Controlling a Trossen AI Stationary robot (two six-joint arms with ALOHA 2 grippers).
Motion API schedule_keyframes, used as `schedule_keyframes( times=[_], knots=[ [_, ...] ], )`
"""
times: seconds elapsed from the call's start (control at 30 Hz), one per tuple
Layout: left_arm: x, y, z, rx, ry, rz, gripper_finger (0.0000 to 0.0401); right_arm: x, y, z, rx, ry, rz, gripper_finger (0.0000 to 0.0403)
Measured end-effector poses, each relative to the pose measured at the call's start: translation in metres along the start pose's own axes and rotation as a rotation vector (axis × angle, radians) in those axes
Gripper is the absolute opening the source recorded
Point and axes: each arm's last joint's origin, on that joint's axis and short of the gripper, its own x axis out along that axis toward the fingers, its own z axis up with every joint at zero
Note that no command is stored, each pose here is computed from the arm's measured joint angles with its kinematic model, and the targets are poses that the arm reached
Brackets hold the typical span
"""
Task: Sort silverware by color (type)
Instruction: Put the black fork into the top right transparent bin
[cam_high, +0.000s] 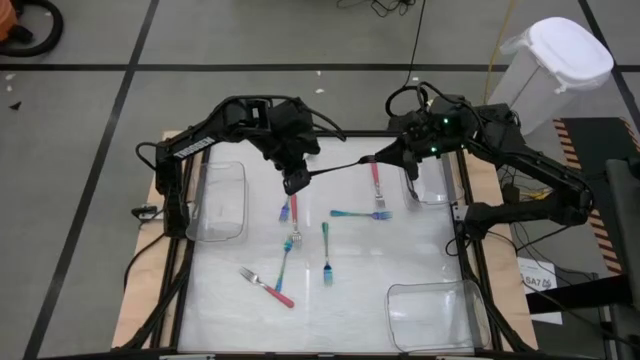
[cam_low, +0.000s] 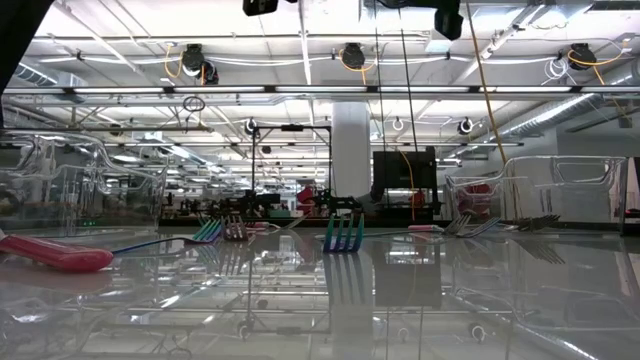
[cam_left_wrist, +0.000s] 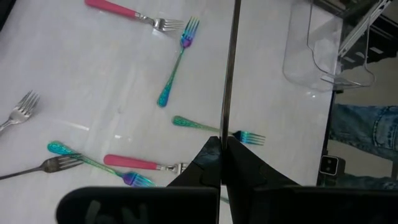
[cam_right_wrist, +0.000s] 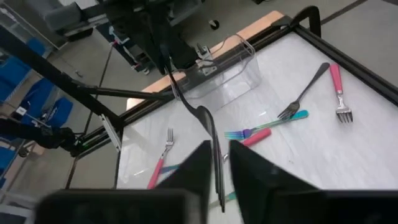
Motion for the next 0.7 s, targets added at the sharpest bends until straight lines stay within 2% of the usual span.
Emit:
schedule_keyframes(
  times=[0.07, 0.37, 0.6, 0.7],
  knots=[
    [0.0, 0.0, 0.0, -0.011, -0.001, 0.0, 0.0003, 0.0, 0.0, 0.0, -0.009, 0.002, -0.001, 0.0011],
    [0.0, 0.0, 0.006, -0.015, -0.062, 0.014, 0.0045, -0.002, 0.0, 0.0, -0.002, -0.013, -0.039, 0.0003],
    [-0.003, 0.003, 0.008, -0.024, -0.107, 0.082, 0.0112, -0.014, 0.001, 0.0, 0.001, -0.058, -0.089, 0.0002],
    [-0.011, 0.005, 0.011, -0.027, -0.173, 0.08, 0.0145, -0.023, 0.001, -0.001, 0.014, -0.079, -0.103, 0.0001]
  ],
)
